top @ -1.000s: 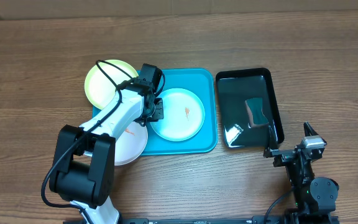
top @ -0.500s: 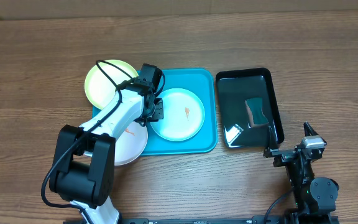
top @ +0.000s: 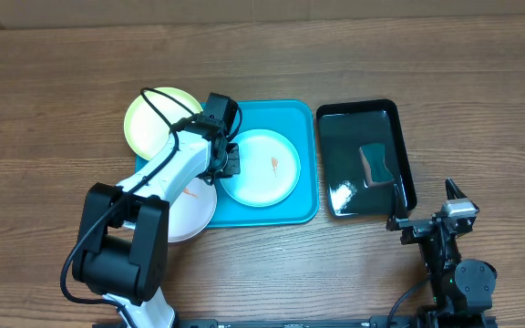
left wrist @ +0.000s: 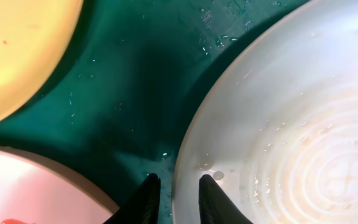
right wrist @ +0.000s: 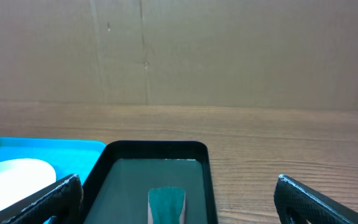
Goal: Clean dirty plates on tray and stack at the side
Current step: 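Grip the light-blue plate rim with the left gripper and hold it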
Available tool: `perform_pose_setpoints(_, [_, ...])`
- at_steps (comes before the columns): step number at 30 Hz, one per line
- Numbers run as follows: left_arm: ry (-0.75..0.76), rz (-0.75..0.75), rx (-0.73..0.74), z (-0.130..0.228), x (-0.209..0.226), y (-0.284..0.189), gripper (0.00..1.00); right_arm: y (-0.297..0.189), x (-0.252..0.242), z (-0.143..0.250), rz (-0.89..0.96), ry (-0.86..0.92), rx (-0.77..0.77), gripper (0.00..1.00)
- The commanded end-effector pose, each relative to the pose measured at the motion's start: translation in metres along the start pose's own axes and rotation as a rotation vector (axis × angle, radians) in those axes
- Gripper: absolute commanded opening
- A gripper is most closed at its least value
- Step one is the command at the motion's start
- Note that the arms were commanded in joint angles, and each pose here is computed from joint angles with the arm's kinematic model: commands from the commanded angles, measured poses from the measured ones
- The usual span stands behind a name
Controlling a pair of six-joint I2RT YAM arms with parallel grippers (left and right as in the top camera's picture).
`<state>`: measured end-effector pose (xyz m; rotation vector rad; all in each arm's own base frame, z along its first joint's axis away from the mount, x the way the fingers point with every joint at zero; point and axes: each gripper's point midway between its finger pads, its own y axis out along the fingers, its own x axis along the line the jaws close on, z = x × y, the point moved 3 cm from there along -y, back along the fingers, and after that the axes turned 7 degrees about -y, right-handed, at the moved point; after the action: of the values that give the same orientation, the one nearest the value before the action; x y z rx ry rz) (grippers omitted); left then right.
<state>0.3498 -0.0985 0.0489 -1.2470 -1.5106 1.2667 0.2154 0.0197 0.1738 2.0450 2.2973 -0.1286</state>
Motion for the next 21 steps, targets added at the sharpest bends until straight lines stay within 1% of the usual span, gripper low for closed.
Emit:
perform_pose_setpoints(1, [0.024, -0.005, 0.015, 0.003, -0.001, 0.006, 0.24, 0.0, 0.001, 0.002, -0.003, 0.008, -0.001, 1.0])
perform_pose_setpoints(10, [0.022, 0.01, -0.013, -0.005, -0.005, 0.003, 0.22, 0.0, 0.001, 0.003, -0.003, 0.008, 0.0, 1.0])
perform_pose_setpoints(21, [0.022, 0.013, -0.02, -0.008, -0.006, 0.001, 0.23, 0.0, 0.001, 0.003, -0.003, 0.008, 0.0, 1.0])
